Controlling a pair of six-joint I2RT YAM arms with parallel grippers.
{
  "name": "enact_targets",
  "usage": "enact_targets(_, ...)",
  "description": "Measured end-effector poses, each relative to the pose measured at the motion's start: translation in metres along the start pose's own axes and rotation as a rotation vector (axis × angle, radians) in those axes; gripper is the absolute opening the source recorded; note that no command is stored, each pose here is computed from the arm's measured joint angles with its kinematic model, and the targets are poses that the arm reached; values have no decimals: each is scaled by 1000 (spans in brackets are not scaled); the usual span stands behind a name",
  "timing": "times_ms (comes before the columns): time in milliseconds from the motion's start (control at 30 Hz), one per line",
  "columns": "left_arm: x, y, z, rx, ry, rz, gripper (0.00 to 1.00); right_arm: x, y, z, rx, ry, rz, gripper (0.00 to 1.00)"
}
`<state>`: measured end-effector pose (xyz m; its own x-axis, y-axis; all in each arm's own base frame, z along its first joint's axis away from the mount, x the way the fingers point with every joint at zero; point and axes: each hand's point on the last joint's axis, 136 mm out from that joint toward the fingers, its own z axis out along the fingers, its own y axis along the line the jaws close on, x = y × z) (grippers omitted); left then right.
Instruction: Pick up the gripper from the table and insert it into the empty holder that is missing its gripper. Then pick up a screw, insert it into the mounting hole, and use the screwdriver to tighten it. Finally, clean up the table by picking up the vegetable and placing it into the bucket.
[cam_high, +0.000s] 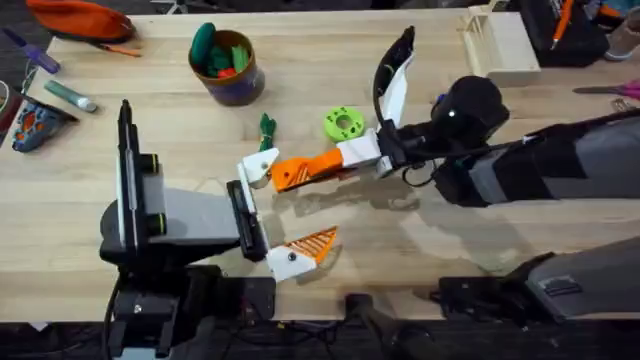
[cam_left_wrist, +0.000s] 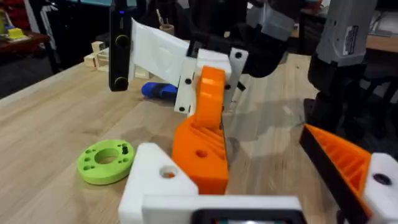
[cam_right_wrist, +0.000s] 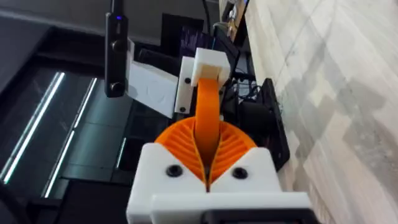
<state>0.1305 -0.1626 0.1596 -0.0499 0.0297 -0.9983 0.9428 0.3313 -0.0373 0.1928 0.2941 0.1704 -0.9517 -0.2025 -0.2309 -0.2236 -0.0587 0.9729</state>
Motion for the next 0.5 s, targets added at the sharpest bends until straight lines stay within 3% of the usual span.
enact_targets(500, 0, 1, 0, -3, 0, 0, 999, -2, 0, 4, 2, -2, 29, 10)
